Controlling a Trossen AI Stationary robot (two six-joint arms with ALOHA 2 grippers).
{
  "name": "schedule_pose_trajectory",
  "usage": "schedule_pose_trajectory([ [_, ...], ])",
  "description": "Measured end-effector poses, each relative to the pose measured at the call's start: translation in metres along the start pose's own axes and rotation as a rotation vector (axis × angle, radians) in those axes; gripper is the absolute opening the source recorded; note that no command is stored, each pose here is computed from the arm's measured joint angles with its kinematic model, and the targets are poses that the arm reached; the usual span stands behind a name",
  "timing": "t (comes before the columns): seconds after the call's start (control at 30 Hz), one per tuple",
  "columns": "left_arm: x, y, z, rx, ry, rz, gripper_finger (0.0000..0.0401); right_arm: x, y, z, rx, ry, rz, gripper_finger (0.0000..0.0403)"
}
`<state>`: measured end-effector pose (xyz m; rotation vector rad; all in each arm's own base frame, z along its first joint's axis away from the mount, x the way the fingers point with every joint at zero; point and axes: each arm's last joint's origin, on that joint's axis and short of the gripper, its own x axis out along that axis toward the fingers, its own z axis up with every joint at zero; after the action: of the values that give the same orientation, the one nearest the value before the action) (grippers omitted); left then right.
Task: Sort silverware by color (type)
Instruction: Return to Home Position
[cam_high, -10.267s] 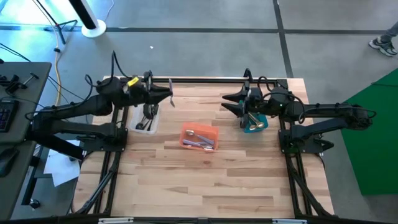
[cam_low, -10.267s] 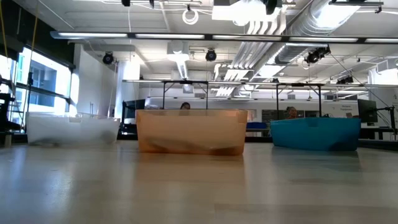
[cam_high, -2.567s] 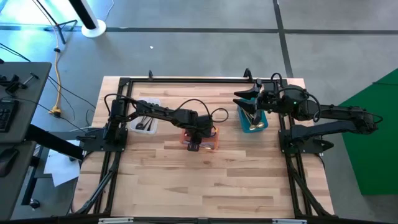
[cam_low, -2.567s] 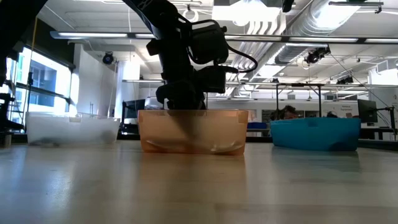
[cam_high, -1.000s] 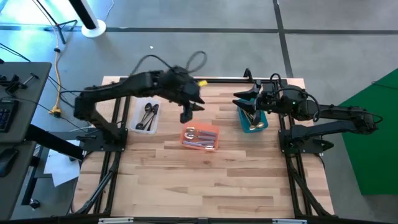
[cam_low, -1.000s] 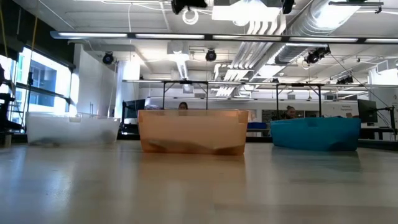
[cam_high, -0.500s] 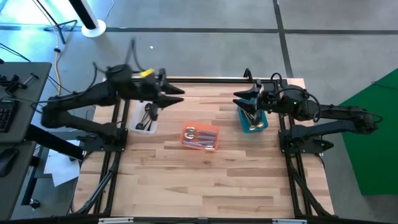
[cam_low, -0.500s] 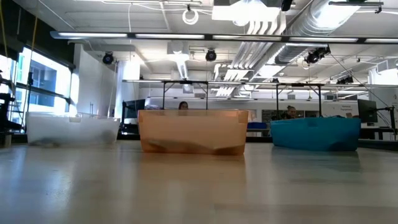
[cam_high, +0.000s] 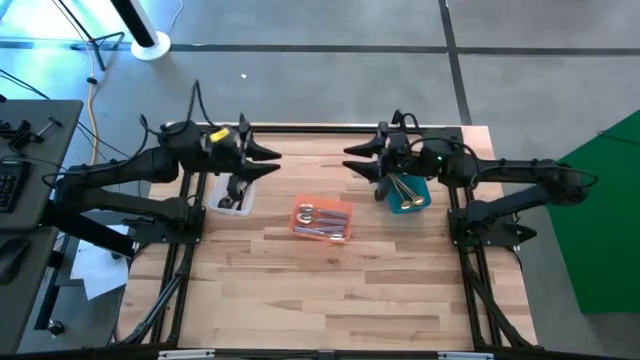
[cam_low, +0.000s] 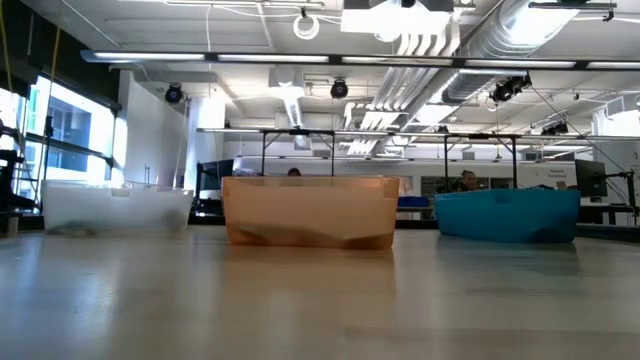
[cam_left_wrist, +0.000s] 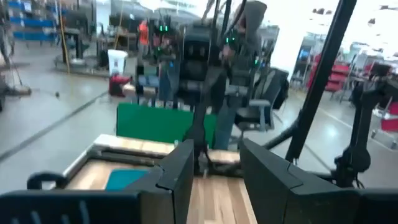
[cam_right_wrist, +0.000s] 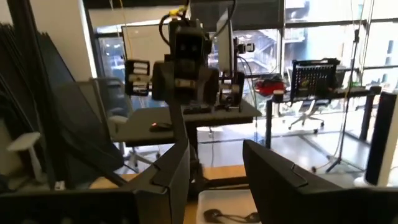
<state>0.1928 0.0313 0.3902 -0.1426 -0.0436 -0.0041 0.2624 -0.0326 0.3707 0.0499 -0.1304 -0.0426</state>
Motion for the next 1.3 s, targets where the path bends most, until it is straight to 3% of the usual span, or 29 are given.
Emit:
schedule_pose_trajectory([
  [0.1,0.004,0.002,-0.011,-0.004,0.010,0.000,0.0119,0.010,-0.001,0.007,-0.036,0.027,-0.002,0.0134],
  [0.27,0.002,0.004,-0.019,0.053,-0.174,0.000,0.0119,0.015,-0.001,0.014,-0.060,0.096,-0.005,0.0134],
  [0.53,0.006,0.009,-0.048,0.054,-0.015,0.027,0.0119,0.014,-0.001,0.011,-0.054,0.131,-0.015,0.0134],
  [1.1,0.005,0.009,-0.041,0.095,-0.083,0.038,0.0119,0.015,-0.002,0.006,-0.051,0.171,-0.030,0.0134],
  [1.3,0.005,0.009,-0.041,0.158,-0.082,0.041,0.0119,0.017,-0.003,0.002,-0.050,0.192,-0.030,0.0134],
])
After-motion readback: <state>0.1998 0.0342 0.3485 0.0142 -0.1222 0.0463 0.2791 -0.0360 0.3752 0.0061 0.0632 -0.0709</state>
